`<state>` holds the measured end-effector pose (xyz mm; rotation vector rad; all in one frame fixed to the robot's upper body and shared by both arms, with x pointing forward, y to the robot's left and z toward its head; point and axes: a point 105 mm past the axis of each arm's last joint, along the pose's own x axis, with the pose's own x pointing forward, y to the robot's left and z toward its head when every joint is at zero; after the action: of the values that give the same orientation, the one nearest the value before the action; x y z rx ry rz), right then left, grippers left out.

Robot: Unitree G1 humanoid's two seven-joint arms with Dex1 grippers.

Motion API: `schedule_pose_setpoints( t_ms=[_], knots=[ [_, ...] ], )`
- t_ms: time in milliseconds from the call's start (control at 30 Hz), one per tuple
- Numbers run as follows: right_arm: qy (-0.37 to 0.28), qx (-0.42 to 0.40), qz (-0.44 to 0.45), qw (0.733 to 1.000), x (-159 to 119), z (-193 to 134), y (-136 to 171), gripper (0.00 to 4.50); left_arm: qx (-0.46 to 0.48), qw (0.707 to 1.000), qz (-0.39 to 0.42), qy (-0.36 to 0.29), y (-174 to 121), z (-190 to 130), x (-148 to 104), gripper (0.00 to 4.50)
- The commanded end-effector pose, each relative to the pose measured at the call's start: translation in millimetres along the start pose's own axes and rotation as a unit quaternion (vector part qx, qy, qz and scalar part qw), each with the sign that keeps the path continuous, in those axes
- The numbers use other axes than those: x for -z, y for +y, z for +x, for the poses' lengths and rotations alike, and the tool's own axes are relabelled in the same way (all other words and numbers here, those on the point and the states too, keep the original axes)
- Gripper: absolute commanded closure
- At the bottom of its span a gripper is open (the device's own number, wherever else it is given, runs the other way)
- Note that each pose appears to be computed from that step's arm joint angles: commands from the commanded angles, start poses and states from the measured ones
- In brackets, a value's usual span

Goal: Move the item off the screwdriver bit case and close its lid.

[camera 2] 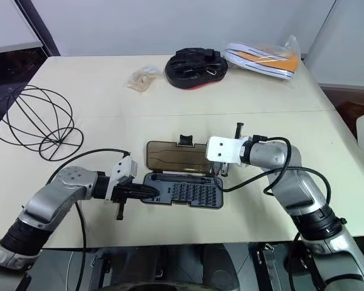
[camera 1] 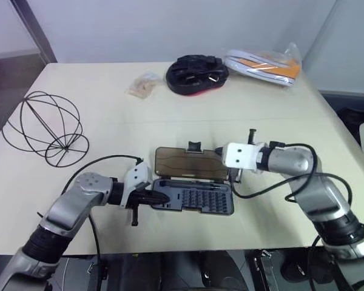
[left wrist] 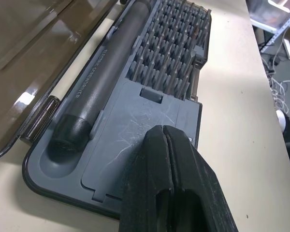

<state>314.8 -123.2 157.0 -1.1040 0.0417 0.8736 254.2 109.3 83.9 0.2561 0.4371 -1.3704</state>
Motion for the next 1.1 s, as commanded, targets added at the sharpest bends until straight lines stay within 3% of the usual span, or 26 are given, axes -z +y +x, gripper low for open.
schedule_pose_setpoints(
  t_ms=[33,100,300,333,500,600,700,833,1100],
  knots=[
    [-0.007,0.020,-0.002,1.000,-8,-7,-4,4.50,0.008,0.999,-0.036,0.016,-6,3,14,3.98],
    [-0.004,0.022,-0.006,1.000,-7,-7,-5,4.50,0.013,0.999,-0.032,0.013,-9,0,12,3.26],
    [0.000,0.023,-0.013,1.000,-4,-9,-7,4.50,0.007,0.999,-0.039,-0.016,-17,-25,-3,0.29],
    [-0.001,0.023,-0.014,1.000,-5,-10,-6,4.50,0.013,0.999,-0.047,-0.021,-20,-33,-7,0.02],
    [-0.003,0.017,-0.023,1.000,-5,-13,-2,4.50,0.002,0.991,-0.117,-0.072,-7,-84,-33,0.02],
    [-0.007,0.020,-0.028,0.999,-6,-13,-3,4.50,-0.060,0.983,-0.129,-0.119,26,-103,-49,0.83],
    [-0.014,0.023,-0.043,0.999,-9,-12,-4,4.50,-0.144,0.974,-0.119,-0.127,70,-100,-51,2.34],
    [-0.020,0.025,-0.056,0.998,-12,-11,-6,4.50,-0.154,0.981,-0.085,-0.085,90,-69,-38,4.42],
    [-0.029,0.036,-0.068,0.997,-20,-13,-10,4.50,-0.156,0.986,-0.039,-0.034,107,-23,-19,4.47]
  ],
)
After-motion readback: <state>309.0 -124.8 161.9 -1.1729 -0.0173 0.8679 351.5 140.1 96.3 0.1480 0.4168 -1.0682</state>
